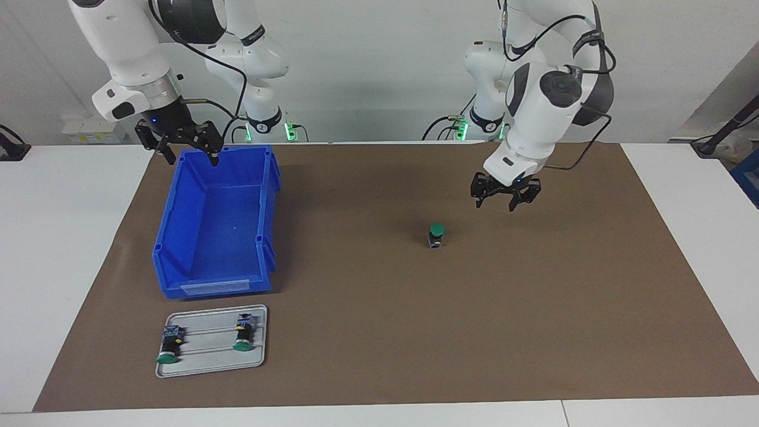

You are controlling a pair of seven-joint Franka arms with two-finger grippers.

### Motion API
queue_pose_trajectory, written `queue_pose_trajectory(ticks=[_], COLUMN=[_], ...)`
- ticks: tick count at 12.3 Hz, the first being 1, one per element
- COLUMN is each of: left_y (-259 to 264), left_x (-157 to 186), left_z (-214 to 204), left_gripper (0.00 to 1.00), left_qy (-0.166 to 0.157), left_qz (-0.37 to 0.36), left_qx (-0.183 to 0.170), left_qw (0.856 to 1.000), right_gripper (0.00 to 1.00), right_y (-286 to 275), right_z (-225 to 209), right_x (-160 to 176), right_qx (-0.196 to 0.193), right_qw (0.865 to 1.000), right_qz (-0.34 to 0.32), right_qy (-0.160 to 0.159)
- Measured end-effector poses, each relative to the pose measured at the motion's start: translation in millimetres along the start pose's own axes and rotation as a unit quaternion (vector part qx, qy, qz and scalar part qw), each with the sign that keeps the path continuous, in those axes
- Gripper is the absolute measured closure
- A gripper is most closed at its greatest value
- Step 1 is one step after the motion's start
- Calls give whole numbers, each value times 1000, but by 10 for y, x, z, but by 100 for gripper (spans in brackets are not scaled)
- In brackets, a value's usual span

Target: Place and press button with both arms

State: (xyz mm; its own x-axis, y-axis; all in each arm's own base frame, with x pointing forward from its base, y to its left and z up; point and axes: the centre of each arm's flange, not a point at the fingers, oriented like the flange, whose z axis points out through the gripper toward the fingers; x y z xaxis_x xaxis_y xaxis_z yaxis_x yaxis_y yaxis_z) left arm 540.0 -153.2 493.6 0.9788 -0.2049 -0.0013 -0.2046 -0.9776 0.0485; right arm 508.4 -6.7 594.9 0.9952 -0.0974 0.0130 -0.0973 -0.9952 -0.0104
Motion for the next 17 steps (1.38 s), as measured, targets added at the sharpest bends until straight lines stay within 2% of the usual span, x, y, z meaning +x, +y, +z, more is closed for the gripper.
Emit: queue_pose_trajectory(ticks=[2,6,9,11,14,17], left_y=[-386,-956,-1168,-1318,-1372,-1311], left_x=[-100,-144,-123,-120,-143,-148], left_z=[-327,-1118,-1382,-1478,-1562,-1480], left_gripper=[0,0,0,0,0,0], left_qy=[13,34,29,19,12,-1], left_qz=[14,23,1,-16,-21,-16], left_qx=[-1,36,27,10,7,4], left_qw=[1000,999,999,1000,1000,1000], right_gripper=[1,1,4,5,5,9], right_y=[58,24,-162,-723,-1941,-2666], right_z=[-135,-241,-264,-237,-199,-185], right_x=[-62,-113,-99,-116,-146,-187], right_qx=[1,2,4,9,25,31], right_qw=[1000,1000,1000,999,998,996], right_qz=[5,1,-6,9,-8,-36], right_qy=[5,14,28,38,61,76])
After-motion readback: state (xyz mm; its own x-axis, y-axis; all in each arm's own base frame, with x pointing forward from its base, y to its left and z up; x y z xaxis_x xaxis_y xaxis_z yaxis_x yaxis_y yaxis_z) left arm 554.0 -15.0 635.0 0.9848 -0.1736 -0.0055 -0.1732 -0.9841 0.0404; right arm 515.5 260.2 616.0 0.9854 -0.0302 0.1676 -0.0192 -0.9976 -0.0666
